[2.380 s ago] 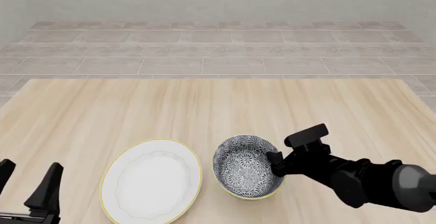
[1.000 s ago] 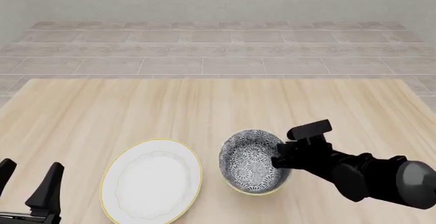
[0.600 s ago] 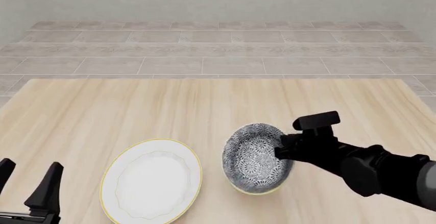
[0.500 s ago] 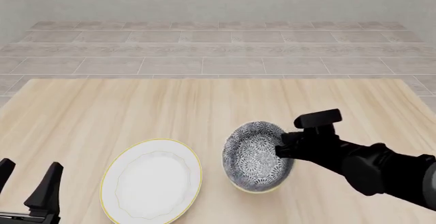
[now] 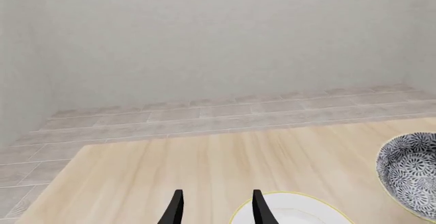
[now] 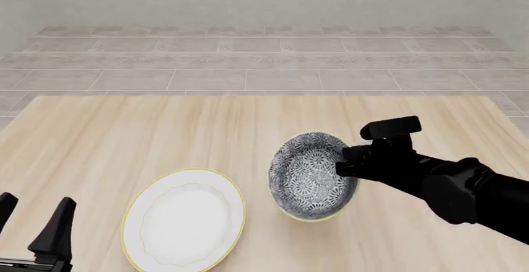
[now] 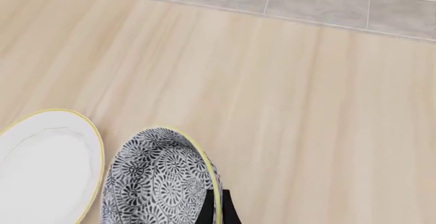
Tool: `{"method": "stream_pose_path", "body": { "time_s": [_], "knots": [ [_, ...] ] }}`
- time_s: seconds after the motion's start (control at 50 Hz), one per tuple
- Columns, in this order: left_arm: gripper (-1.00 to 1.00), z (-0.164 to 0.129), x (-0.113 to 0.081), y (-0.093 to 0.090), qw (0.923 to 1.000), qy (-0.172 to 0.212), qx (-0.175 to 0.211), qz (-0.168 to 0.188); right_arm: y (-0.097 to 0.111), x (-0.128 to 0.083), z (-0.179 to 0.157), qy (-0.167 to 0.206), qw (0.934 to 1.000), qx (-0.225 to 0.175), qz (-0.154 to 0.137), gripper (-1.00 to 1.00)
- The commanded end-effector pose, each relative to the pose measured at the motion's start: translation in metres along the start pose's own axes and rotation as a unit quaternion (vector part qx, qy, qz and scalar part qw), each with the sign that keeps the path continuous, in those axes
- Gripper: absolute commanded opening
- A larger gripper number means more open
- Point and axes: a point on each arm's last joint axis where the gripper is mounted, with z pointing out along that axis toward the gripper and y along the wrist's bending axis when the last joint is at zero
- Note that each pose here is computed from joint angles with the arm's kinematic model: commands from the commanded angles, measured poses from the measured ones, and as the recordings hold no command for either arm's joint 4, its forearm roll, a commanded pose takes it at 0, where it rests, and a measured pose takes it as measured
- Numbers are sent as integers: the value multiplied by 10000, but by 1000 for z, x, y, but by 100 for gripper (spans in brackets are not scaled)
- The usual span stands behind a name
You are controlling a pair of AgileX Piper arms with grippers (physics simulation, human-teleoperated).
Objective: Put the bowl on the plate.
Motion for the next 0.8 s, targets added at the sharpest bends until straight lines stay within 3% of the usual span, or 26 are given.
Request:
{"method": "stream_pose_path", "body": {
  "time_s": [0.02,0.5,0.7,0.8],
  "knots": [
    [100,0,-1,0,10000,-9,-7,-10,3,-22,-8,-150,9997,-33,167,-100],
    [100,-1,-4,0,10000,-43,11,-20,25,-51,-13,-218,9980,-327,488,-100],
    [100,-1,-5,0,10000,-62,6,-27,42,-52,-6,-97,9960,-538,710,-100],
    [100,-1,-6,0,10000,-73,9,-31,47,-59,-3,-67,9960,-580,674,-100]
  ]
}}
